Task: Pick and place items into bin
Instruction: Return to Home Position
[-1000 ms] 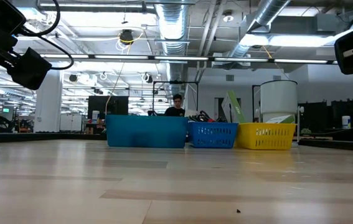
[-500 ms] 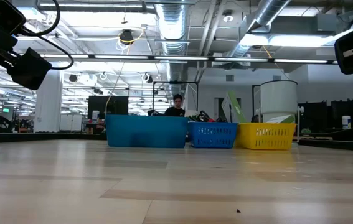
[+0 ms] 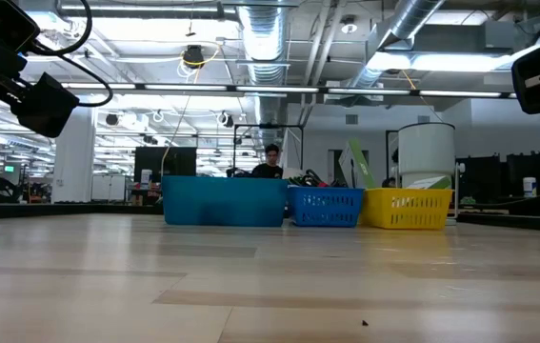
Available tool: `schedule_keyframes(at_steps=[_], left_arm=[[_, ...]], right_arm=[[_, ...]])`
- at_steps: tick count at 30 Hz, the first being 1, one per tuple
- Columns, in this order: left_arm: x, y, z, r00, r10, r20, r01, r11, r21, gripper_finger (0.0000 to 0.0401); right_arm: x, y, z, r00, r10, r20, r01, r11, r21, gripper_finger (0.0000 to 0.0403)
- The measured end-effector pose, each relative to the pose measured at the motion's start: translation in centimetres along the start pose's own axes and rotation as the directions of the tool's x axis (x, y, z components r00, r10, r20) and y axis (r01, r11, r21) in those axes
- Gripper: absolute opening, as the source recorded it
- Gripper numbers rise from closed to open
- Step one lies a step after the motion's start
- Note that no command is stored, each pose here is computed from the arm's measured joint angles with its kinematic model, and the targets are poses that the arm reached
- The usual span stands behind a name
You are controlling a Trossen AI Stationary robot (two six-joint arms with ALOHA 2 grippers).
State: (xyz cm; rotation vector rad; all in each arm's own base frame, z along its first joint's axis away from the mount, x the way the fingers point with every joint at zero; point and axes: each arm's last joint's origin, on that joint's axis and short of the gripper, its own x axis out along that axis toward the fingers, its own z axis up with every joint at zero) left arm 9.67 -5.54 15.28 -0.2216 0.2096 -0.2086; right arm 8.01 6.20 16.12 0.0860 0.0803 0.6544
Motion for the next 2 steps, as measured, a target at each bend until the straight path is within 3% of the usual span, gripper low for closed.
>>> schedule_keyframes(at_steps=[2], left_arm=[[0.00,0.00,0.00,1.000,-0.001,0.000,0.001,1.000,0.000,0.0270]], right_arm=[[0.00,0.00,0.00,1.000,0.000,0.000,0.000,1.000,0.000,0.0170]])
